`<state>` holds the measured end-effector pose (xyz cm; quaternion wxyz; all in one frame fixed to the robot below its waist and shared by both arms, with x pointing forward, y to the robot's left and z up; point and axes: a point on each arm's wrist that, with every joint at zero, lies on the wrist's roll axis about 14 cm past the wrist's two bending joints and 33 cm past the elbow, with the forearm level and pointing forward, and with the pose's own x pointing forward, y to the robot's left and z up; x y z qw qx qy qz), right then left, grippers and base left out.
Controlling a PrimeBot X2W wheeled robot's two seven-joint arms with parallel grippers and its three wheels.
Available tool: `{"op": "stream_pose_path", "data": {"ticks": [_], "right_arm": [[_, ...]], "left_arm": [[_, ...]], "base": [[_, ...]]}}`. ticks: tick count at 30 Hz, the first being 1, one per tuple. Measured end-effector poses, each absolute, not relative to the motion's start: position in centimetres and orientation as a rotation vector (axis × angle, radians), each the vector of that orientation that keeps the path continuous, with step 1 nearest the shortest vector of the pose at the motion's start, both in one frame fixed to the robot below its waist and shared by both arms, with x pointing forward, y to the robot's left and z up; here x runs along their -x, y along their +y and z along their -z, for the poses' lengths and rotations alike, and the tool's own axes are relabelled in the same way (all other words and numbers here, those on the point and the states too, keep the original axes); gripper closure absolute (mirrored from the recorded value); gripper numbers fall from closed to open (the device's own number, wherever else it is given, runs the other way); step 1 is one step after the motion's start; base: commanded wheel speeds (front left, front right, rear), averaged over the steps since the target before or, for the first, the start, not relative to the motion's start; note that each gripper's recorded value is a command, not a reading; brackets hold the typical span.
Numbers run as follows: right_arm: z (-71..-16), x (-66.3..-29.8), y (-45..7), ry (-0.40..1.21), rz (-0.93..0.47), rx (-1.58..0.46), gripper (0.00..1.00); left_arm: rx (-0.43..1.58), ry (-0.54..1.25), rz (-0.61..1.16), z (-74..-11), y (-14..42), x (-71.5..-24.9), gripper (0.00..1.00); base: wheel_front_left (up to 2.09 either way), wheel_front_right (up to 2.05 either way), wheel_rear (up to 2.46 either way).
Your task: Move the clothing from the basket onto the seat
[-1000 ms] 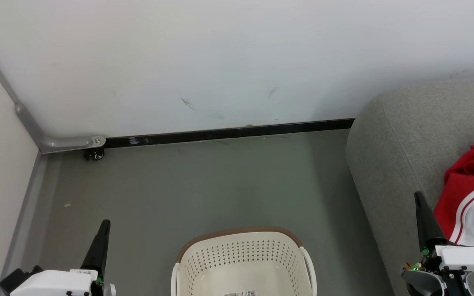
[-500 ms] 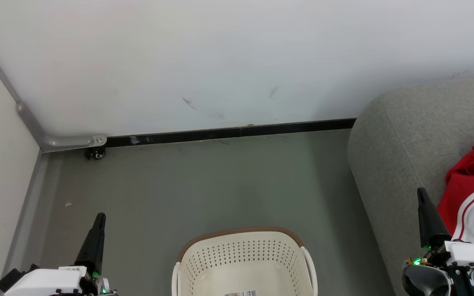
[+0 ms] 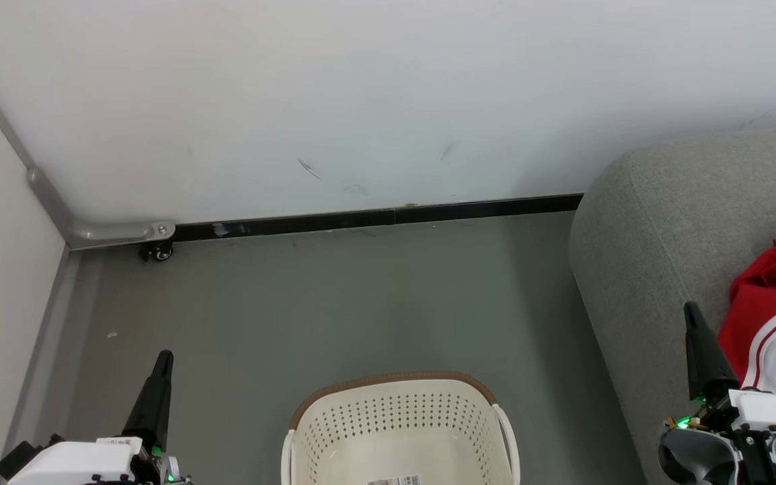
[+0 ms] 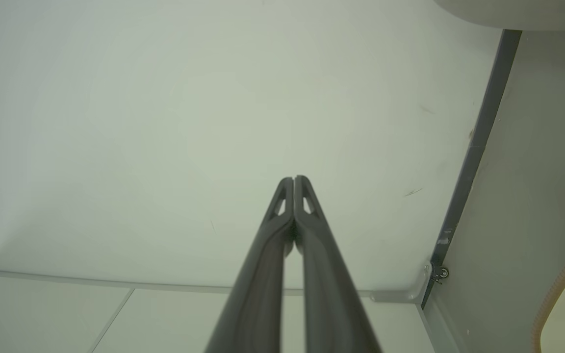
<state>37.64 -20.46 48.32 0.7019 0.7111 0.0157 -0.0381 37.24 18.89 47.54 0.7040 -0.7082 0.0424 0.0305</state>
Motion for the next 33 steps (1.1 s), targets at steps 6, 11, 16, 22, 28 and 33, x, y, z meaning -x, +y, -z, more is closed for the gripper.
{"op": "stream_pose_path", "data": {"ticks": [6, 11, 16, 22, 28, 33], "right_arm": [[-48.35, -37.66, -20.5, 0.033, 0.085, -1.583, 1.0], [-48.35, -37.65, -20.52, 0.033, 0.085, -1.583, 1.0], [-48.35, -37.65, -20.54, 0.033, 0.085, -1.583, 1.0], [-48.35, -37.65, -20.57, 0.032, 0.086, -1.583, 1.0], [-48.35, -37.65, -20.58, 0.032, 0.086, -1.583, 1.0], [-48.35, -37.64, -20.6, 0.031, 0.087, -1.584, 1.0]], "left_arm": [[1.576, 0.096, -0.071, -47.45, 18.91, -37.23, 1.0], [1.576, 0.096, -0.071, -47.45, 18.91, -37.25, 1.0], [1.576, 0.102, -0.066, -47.42, 18.83, -37.25, 1.0], [1.576, 0.103, -0.067, -47.38, 18.84, -37.24, 1.0], [1.576, 0.103, -0.068, -47.36, 18.85, -37.24, 1.0], [1.577, 0.103, -0.068, -47.34, 18.84, -37.24, 1.0]], "base": [[0.0, 0.0, 0.0], [0.0, 0.0, 0.0], [0.0, 0.0, 0.0], [0.0, 0.0, 0.0], [0.0, 0.0, 0.0], [0.0, 0.0, 0.0]]}}
